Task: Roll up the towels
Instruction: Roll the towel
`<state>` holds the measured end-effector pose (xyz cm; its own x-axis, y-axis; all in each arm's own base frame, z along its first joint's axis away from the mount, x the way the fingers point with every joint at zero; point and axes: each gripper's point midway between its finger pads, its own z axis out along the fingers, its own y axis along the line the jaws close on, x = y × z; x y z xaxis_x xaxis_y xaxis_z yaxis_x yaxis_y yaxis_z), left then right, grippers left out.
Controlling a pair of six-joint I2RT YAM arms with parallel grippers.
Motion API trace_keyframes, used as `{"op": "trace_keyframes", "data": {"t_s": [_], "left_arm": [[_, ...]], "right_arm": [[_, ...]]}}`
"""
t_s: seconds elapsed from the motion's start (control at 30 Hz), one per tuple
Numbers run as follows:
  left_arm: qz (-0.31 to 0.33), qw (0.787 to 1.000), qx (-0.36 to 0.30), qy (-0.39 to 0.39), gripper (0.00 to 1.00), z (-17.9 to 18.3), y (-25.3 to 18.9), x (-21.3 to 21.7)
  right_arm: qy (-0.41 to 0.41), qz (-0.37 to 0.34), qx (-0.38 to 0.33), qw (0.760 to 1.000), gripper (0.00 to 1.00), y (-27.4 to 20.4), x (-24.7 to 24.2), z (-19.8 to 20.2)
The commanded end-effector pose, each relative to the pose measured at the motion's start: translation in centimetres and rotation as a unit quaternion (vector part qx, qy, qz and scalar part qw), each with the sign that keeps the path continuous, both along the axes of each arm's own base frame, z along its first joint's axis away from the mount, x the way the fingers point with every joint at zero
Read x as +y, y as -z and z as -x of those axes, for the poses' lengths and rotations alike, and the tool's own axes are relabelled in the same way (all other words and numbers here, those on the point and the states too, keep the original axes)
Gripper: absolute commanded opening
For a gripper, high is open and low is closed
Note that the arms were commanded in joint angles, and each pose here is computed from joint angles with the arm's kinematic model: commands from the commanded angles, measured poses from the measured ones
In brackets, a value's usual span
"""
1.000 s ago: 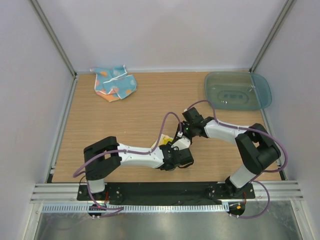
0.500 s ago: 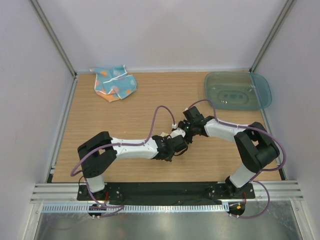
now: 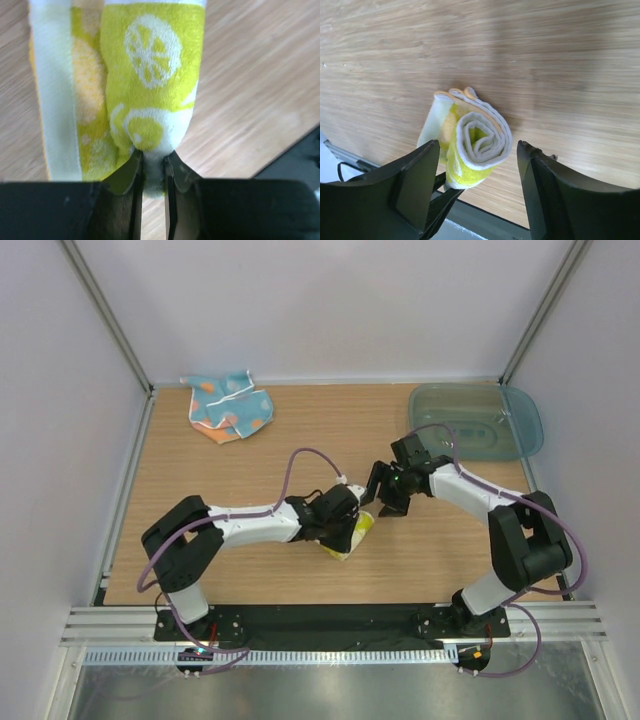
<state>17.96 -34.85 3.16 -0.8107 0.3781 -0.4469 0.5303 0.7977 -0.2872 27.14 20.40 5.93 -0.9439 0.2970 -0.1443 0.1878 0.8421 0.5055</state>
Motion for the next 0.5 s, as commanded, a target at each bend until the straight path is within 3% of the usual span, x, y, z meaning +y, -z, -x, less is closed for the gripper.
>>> {"op": "trace_keyframes", "data": {"t_s": [0.0, 0.27, 0.37, 0.47], "left_arm": [[0.033, 0.995, 0.094, 0.019, 0.0, 2.8, 1.1, -0.3], [0.092, 0.983, 0.161, -0.013, 0.0, 1.7, 0.3, -1.0], [0.151, 0.963, 0.218, -0.051, 0.0, 0.0, -0.3, -0.7], [0.163, 0.955, 0.242, -0.06, 0.0, 0.0, -0.4, -0.6]], "right_arm": [[0.009, 0.018, -0.052, 0.998, 0.71, -3.8, -1.5, -1.3], [0.008, -0.011, -0.082, 0.997, 0.73, -5.1, -2.1, -0.3], [-0.039, -0.095, -0.115, 0.988, 0.71, -6.5, -0.1, 1.4], [-0.049, -0.108, -0.119, 0.986, 0.71, -6.0, 0.1, 2.2]]}}
